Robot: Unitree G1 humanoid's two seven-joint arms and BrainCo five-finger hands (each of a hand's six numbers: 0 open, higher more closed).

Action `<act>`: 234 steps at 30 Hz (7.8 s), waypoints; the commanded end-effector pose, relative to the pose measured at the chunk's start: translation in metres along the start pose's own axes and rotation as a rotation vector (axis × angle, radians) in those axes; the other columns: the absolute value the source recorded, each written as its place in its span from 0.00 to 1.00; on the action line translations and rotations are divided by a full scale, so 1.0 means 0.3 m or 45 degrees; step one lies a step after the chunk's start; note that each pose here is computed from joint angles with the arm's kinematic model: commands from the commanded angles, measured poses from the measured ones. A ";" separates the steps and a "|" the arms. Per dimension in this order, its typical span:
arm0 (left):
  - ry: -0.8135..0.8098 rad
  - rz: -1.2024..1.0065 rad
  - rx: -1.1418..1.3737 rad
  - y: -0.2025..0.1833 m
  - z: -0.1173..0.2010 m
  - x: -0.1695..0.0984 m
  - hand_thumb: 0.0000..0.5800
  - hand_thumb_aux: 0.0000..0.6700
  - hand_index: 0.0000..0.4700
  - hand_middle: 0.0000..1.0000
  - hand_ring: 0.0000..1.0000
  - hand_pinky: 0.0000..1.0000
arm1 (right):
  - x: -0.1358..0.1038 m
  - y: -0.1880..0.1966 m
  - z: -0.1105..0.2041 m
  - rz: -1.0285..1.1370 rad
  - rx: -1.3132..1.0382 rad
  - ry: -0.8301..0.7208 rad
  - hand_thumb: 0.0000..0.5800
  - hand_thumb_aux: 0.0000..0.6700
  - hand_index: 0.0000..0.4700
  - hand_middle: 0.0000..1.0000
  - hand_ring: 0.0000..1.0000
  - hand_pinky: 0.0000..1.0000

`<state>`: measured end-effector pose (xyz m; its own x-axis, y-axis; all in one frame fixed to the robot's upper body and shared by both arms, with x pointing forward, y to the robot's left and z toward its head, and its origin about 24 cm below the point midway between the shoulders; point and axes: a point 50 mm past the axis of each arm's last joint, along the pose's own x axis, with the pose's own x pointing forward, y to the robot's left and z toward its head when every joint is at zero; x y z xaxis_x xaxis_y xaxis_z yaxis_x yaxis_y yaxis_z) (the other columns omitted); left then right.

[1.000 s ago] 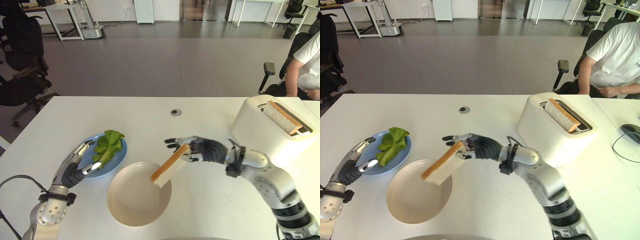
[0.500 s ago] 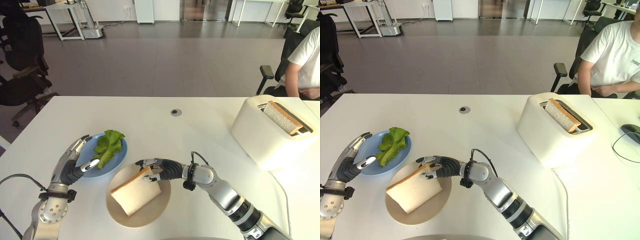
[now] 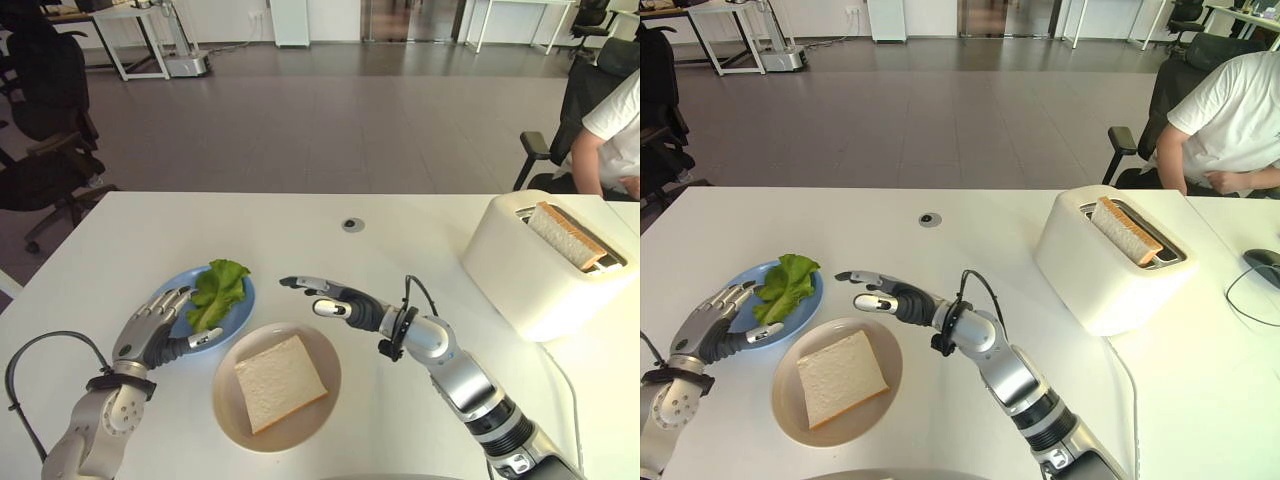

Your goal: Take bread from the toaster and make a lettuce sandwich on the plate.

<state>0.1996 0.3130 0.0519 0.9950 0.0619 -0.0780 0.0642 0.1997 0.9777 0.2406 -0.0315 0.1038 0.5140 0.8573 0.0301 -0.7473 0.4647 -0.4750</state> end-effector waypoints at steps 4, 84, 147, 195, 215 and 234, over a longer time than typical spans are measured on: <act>0.133 -0.107 0.047 -0.029 -0.049 0.031 1.00 1.00 1.00 0.00 0.00 0.00 | -0.059 -0.007 -0.033 -0.053 -0.110 0.038 0.50 0.29 0.29 0.00 0.00 0.00; 0.007 -0.108 0.011 -0.013 0.055 0.051 0.24 0.13 0.13 0.00 0.00 0.00 | -0.075 -0.022 -0.081 -0.126 -0.286 0.072 0.00 0.00 0.00 0.00 0.00 0.00; 0.112 -0.220 -0.048 -0.058 0.026 0.142 0.28 0.15 0.15 0.00 0.00 0.00 | -0.081 -0.026 -0.089 -0.153 -0.296 0.086 0.00 0.00 0.00 0.00 0.00 0.00; 0.035 -0.217 -0.026 -0.063 0.059 0.169 0.75 0.50 0.50 0.00 0.00 0.00 | -0.078 -0.024 -0.091 -0.149 -0.293 0.080 0.00 0.00 0.00 0.00 0.00 0.00; -0.254 0.060 -0.082 0.142 0.190 0.047 1.00 1.00 1.00 0.00 0.00 0.00 | -0.077 -0.028 -0.086 -0.154 -0.306 0.064 0.00 0.00 0.00 0.00 0.00 0.00; -0.461 -0.310 -0.331 -0.077 0.423 -0.327 1.00 1.00 1.00 0.00 0.00 0.00 | -0.111 -0.061 -0.113 -0.180 -0.314 0.098 0.00 0.00 0.00 0.00 0.00 0.00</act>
<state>0.1089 0.1717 0.0594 0.9109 -0.3699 -0.1829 0.3392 0.4187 0.8424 0.2502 -0.0735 0.0822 0.6404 0.7662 0.0530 -0.5436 0.5009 -0.6735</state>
